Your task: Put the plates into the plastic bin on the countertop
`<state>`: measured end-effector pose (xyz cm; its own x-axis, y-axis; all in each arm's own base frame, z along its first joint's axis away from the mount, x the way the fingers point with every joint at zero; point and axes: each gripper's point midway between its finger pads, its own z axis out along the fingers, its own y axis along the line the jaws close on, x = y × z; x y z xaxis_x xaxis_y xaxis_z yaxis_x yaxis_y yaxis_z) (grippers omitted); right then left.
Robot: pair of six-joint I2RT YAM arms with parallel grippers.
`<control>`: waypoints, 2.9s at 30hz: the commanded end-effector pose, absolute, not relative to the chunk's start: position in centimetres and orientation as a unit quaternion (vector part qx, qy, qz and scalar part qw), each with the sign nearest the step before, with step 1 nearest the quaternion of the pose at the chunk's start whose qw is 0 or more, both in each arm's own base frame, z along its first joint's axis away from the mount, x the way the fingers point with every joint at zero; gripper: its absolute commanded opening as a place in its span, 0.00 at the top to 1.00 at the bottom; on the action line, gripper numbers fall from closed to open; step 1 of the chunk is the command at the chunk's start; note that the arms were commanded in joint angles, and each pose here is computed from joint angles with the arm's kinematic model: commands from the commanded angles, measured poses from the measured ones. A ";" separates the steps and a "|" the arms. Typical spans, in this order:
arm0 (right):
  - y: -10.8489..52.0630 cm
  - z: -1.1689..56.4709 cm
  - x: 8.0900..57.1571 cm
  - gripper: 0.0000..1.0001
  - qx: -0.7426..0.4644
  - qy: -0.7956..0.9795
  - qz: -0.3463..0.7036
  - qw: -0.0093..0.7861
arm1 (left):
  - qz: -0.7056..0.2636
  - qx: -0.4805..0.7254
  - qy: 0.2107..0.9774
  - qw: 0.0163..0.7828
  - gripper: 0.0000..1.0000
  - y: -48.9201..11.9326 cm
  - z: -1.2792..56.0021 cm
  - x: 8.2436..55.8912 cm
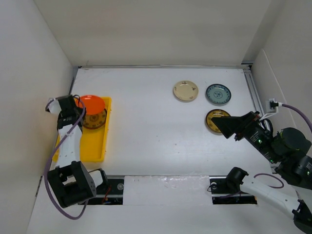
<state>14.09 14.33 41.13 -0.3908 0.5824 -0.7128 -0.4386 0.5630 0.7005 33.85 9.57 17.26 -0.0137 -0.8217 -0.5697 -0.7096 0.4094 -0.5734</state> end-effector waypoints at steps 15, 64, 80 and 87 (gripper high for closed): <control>15.7 43.0 13.3 0.00 0.023 0.664 0.508 0.548 | -0.049 -0.531 0.724 0.437 0.00 11.2 17.0 31.0; 11.5 39.6 15.4 0.00 0.163 0.675 0.461 0.553 | -0.307 -0.196 0.886 0.287 0.79 -38.3 2.5 52.1; 12.2 39.3 14.7 0.00 0.137 0.671 0.477 0.551 | -0.206 -0.308 0.816 0.444 1.00 -15.8 21.7 45.3; 15.1 38.3 16.3 0.00 0.103 0.680 0.495 0.532 | -0.127 -0.449 0.770 0.435 1.00 4.1 16.9 35.3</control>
